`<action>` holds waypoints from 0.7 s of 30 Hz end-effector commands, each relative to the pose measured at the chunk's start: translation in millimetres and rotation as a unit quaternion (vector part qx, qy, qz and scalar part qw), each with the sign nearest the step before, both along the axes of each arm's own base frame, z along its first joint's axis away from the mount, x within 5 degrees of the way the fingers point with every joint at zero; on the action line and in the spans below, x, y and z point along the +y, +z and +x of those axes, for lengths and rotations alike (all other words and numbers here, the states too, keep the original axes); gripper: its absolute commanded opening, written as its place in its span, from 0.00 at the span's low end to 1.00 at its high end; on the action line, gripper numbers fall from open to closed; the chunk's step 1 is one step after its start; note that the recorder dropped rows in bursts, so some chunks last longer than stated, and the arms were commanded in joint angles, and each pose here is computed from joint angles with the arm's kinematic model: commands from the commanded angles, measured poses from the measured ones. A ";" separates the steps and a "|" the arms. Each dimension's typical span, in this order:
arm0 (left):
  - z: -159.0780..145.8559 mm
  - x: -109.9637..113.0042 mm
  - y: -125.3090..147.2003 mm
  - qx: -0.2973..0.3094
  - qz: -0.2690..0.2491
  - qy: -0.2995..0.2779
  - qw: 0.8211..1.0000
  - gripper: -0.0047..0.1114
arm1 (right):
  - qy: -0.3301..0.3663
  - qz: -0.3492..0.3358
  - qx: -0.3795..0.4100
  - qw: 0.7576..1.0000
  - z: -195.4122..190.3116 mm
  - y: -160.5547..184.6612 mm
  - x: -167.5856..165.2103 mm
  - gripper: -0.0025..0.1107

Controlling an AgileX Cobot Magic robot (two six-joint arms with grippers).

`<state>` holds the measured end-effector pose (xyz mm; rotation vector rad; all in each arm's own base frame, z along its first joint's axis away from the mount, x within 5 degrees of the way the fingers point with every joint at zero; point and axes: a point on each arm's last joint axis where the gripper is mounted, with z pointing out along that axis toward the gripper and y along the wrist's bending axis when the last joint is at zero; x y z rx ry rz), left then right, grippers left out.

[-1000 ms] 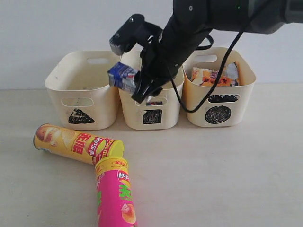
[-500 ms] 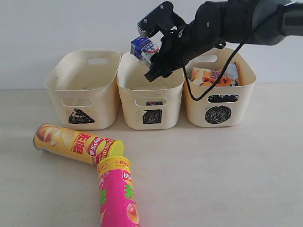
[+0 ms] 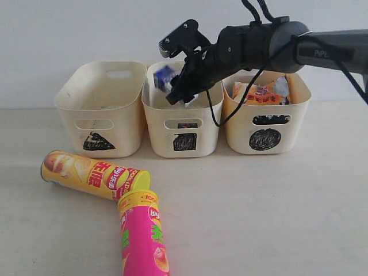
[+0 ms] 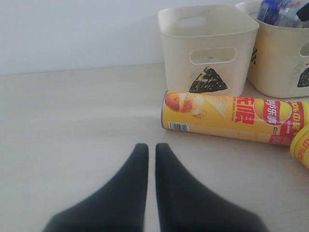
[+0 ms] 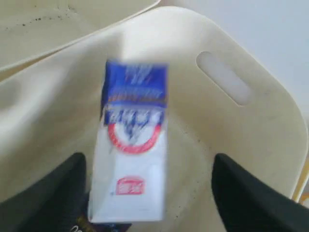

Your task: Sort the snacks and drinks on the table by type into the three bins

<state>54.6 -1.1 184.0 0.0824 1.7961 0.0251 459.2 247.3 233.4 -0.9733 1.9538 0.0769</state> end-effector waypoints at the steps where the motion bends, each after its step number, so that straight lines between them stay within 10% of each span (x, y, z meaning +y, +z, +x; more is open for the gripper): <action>1: -0.1 0.0 2.6 -0.010 -0.005 0.001 1.000 0.08 | -0.008 0.015 -0.020 1.000 4.0 12.7 -3.9 0.69; 10: -0.1 0.0 2.6 -0.010 -0.005 0.001 1.000 0.08 | -0.007 0.007 0.005 1.000 -2.8 20.1 -6.7 0.64; 17: -0.1 0.0 2.6 -0.010 -0.005 0.001 1.000 0.08 | -0.011 -0.038 0.096 0.995 -23.3 31.1 -17.4 0.03; 21: -0.1 0.0 2.6 -0.010 -0.005 0.001 1.000 0.08 | -0.041 -0.036 0.129 0.990 -28.3 35.7 -26.0 0.02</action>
